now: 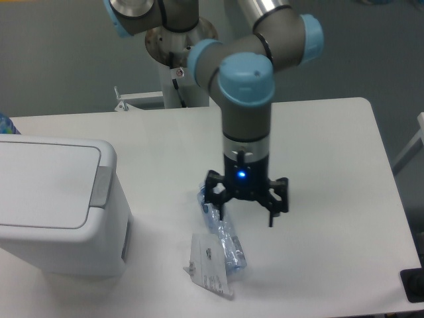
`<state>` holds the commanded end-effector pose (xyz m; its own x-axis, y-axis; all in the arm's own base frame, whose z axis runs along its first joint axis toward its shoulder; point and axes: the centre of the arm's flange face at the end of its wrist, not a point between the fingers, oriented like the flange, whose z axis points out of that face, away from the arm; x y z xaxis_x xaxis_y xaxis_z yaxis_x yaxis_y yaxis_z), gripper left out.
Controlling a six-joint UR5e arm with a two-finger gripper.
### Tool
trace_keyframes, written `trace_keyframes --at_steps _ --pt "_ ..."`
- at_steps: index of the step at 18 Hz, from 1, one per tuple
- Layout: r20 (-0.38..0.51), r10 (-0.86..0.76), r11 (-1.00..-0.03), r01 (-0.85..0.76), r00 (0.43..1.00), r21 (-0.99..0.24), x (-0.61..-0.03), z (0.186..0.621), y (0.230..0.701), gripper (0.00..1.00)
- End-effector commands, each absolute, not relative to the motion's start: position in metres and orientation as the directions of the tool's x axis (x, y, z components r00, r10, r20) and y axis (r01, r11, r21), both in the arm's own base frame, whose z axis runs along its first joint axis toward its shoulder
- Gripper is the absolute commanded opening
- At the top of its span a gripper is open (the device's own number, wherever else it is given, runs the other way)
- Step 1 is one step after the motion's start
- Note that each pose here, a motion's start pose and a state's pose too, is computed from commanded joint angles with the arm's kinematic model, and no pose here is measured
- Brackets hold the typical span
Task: Open the trash can
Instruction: 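Move the open gripper over the table toward the white trash can lid, then lower the gripper onto the trash can lid edge and push it open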
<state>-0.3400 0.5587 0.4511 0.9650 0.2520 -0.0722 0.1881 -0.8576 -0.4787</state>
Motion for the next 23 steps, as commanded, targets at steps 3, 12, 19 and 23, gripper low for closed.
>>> trace_keyframes --at_steps 3,12,19,23 --pt "-0.007 0.272 -0.818 0.228 0.962 -0.528 -0.315 0.473 0.568 1.0" --pt "0.079 0.274 -0.77 0.268 0.959 -0.58 -0.238 0.514 0.574 1.0" --pt "0.085 0.269 -0.786 0.27 0.959 -0.556 -0.23 0.499 0.576 1.0" --pt "0.083 0.271 -0.791 0.271 0.959 -0.548 -0.231 0.494 0.576 1.0"
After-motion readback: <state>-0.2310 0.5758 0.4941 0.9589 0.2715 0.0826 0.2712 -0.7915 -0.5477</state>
